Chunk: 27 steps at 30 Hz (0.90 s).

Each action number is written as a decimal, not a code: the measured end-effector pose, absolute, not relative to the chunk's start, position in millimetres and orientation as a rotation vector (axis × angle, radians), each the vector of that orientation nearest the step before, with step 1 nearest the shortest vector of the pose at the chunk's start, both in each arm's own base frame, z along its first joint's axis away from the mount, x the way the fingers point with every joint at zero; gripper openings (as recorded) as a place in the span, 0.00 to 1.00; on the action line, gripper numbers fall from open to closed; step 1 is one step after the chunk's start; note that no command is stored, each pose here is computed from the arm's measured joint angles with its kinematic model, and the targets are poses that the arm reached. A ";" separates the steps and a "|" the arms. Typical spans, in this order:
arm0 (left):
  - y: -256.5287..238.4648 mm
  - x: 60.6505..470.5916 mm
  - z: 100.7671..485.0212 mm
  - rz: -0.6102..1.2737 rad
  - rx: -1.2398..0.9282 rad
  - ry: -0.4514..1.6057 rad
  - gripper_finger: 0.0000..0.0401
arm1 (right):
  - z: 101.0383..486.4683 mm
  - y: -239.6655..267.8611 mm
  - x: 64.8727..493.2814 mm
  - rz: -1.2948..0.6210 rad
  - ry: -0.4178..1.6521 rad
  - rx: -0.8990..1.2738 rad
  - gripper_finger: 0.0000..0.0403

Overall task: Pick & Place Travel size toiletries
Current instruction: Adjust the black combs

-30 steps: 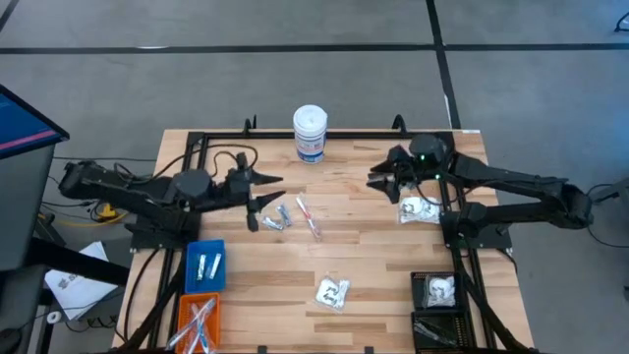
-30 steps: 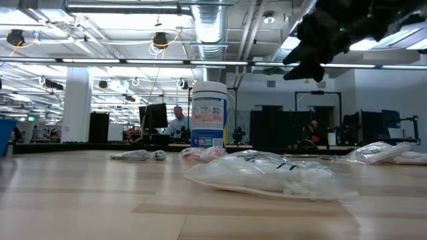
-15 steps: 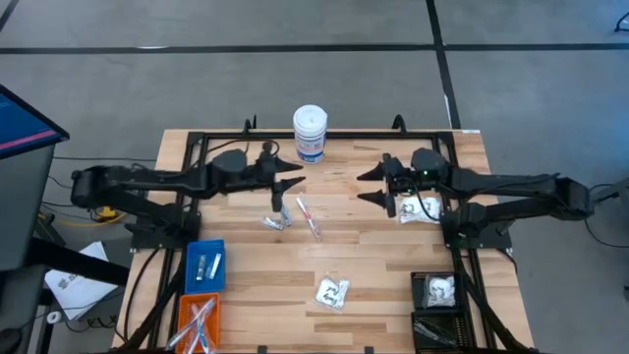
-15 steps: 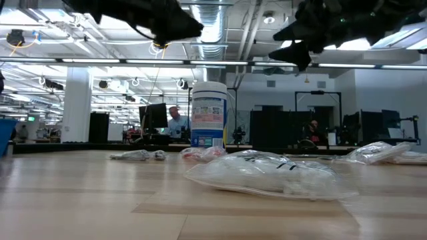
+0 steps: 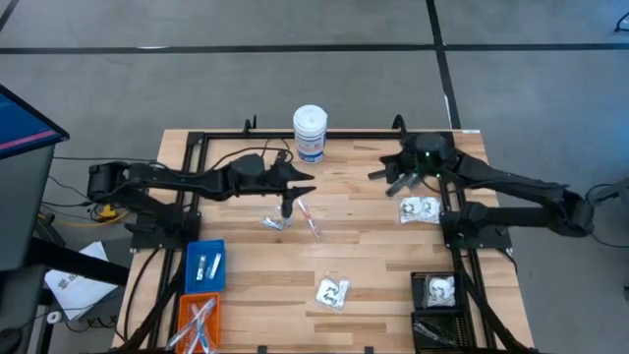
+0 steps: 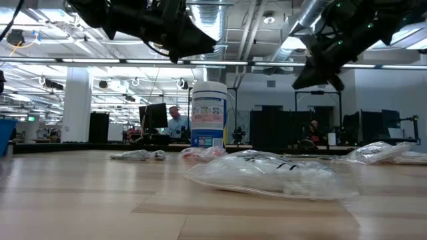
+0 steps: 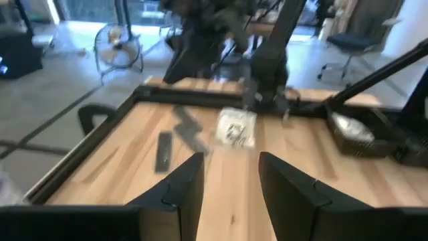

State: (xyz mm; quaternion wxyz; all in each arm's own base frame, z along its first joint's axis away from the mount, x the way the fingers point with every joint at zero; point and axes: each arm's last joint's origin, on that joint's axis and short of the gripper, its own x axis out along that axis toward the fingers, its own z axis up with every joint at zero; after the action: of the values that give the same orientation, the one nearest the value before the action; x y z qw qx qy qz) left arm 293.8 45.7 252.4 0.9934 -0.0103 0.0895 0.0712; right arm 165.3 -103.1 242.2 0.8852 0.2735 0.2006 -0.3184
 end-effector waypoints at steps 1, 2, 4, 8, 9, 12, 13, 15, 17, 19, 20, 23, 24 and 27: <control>42.7 296.4 252.0 0.132 -0.018 0.162 0.34 | 243.1 -105.9 161.6 -0.690 0.442 0.602 0.04; 39.1 299.1 251.4 0.119 -0.015 0.146 0.34 | 243.5 -108.7 157.3 -0.725 0.471 0.634 0.05; 30.4 305.1 248.9 0.087 -0.006 0.116 0.34 | 244.3 -112.9 148.8 -0.797 0.546 0.678 0.05; 11.5 319.4 238.6 0.022 0.021 0.053 0.34 | 243.8 -115.2 137.4 -0.950 0.695 0.722 0.01; 7.1 322.8 235.3 0.008 0.022 0.038 0.34 | 243.4 -114.9 135.8 -0.989 0.719 0.724 0.01; -6.2 332.6 225.6 -0.032 0.021 -0.030 0.34 | 238.7 -113.0 132.7 -1.087 0.788 0.720 0.00; -10.7 335.4 221.6 -0.045 0.017 -0.045 0.34 | 236.4 -112.1 131.3 -1.116 0.817 0.725 0.00; -18.4 340.1 214.5 -0.067 0.011 -0.086 0.34 | 231.2 -111.0 128.9 -1.166 0.875 0.750 0.00; -25.9 343.4 208.6 -0.089 -0.008 -0.122 0.34 | 225.9 -110.3 127.6 -1.200 0.936 0.772 0.00; -32.3 345.5 204.1 -0.107 -0.021 -0.156 0.34 | 220.5 -110.4 129.0 -1.225 0.983 0.792 0.00; -35.2 346.5 202.0 -0.115 -0.028 -0.168 0.34 | 217.9 -110.8 130.3 -1.231 1.003 0.799 0.00; -42.6 349.3 199.3 -0.133 -0.041 -0.182 0.34 | 210.0 -112.7 136.0 -1.251 1.045 0.812 0.00; -44.8 350.1 200.0 -0.140 -0.043 -0.185 0.34 | 206.5 -113.8 138.1 -1.265 1.064 0.806 0.00; -51.4 349.5 201.2 -0.159 -0.047 -0.193 0.34 | 194.8 -119.1 143.0 -1.311 1.128 0.800 0.00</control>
State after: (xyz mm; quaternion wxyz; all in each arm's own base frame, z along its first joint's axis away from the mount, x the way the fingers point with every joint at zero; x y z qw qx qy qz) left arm 349.5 -51.4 201.2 0.9919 -0.0237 -0.0961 -0.0791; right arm 143.0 -119.1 194.8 0.5795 0.3423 0.4824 -0.5607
